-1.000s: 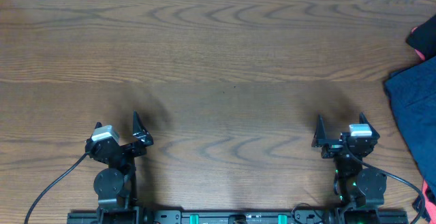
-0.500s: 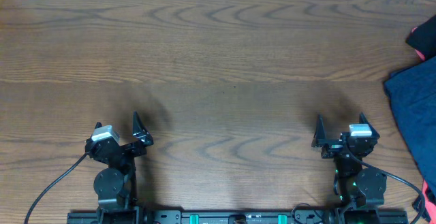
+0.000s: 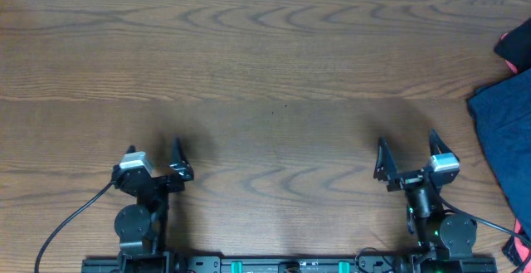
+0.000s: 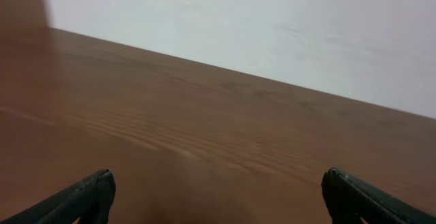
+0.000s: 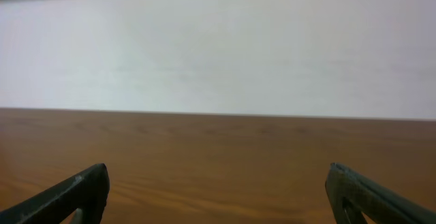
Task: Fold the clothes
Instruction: 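Raise both arms and reach the right gripper toward the navy shorts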
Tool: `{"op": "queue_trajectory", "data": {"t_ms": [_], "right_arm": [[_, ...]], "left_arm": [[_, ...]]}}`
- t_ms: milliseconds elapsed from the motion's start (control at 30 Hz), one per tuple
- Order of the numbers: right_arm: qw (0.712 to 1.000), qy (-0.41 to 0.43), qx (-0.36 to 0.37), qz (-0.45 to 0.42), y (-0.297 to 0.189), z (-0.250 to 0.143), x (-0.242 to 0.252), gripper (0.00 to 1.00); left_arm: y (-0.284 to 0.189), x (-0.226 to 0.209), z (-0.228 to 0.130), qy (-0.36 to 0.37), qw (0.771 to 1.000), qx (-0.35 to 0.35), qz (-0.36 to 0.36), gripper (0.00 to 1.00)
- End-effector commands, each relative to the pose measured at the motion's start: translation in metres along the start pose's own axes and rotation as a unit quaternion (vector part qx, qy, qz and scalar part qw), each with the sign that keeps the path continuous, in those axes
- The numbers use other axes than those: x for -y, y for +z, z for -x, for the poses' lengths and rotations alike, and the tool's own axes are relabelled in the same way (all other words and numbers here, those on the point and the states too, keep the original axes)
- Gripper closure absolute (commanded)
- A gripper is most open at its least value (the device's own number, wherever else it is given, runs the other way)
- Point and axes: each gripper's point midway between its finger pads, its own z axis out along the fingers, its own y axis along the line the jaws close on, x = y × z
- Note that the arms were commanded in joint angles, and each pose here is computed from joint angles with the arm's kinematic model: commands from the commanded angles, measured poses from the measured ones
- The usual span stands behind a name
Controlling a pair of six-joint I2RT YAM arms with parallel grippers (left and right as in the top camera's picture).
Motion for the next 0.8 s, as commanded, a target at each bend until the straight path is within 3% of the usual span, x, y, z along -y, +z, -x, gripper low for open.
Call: {"op": "queue_trajectory", "data": {"t_ms": [0, 167, 433, 600, 767], "right_arm": [[0.997, 0.031, 0.001, 0.066, -0.002, 0.006, -0.024, 0.01], [0.997, 0.035, -0.029, 0.061, 0.003, 0.015, -0.024, 0.01], [0.977, 0.038, -0.197, 0.073, 0.04, 0.028, -0.03, 0.01], [0.945, 0.058, -0.316, 0.066, 0.071, 0.033, -0.028, 0.01], [0.901, 0.098, -0.416, 0.079, 0.08, 0.023, -0.035, 0.01]], "left_arm": [[-0.004, 0.026, 0.002, 0.002, 0.997, -0.013, -0.072, 0.02], [-0.011, 0.035, 0.04, -0.007, 0.997, -0.006, -0.073, 0.02], [0.006, 0.044, 0.08, -0.018, 0.986, -0.161, -0.035, 0.02], [0.026, 0.049, 0.103, -0.028, 0.956, -0.291, -0.003, 0.02], [0.039, 0.047, 0.101, -0.027, 0.917, -0.397, 0.026, 0.02]]}}
